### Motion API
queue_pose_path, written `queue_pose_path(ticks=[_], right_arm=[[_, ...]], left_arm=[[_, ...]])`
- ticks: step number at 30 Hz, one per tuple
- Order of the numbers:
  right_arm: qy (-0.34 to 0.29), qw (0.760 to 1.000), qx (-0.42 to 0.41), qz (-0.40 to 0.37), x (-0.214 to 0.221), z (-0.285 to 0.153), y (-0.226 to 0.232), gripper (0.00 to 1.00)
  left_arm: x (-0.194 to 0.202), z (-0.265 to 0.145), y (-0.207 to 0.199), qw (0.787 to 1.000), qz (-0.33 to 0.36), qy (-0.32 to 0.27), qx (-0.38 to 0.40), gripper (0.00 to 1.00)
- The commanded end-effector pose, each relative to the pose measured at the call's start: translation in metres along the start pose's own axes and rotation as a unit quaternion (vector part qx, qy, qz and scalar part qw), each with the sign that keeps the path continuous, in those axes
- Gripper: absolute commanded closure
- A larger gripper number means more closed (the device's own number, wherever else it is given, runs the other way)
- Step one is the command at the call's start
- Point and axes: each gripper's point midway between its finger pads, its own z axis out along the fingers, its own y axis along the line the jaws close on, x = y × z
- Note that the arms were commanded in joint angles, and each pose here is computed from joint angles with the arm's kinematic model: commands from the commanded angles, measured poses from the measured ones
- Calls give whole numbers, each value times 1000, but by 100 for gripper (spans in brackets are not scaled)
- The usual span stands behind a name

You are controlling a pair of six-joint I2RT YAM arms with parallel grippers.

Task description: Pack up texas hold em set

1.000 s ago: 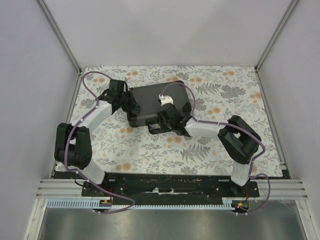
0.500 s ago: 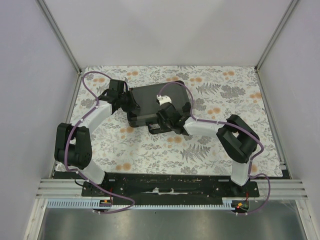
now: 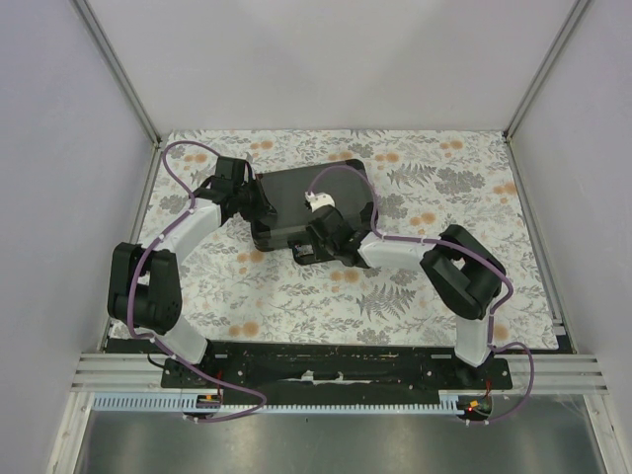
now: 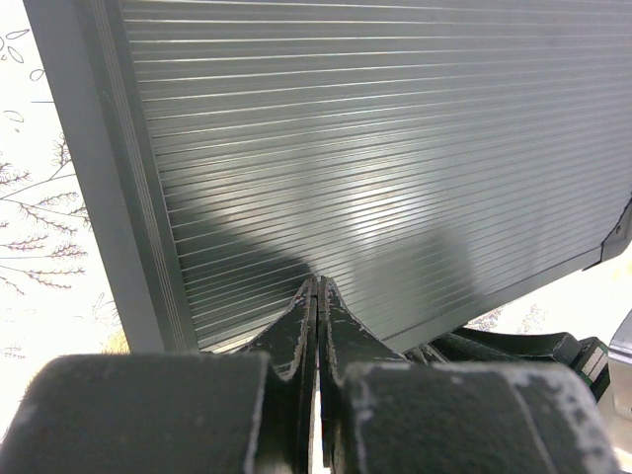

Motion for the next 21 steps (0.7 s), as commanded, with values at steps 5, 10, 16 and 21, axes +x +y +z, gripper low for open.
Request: queue_pose_path(ticks=[5, 10, 16, 21], right_arm=[[-31, 997, 65, 0, -6, 19, -27, 100], [-40, 995, 86, -3, -8, 16, -35, 100], [-44, 994, 97, -8, -7, 13, -41, 100], [-40, 994, 97, -9, 0, 18, -44, 100]], left_arm=[[82, 4, 69, 982, -22, 136, -127, 98], [83, 4, 71, 981, -21, 136, -133, 98], [83, 4, 73, 981, -18, 138, -137, 98], [83, 4, 73, 981, -17, 139, -138, 98]])
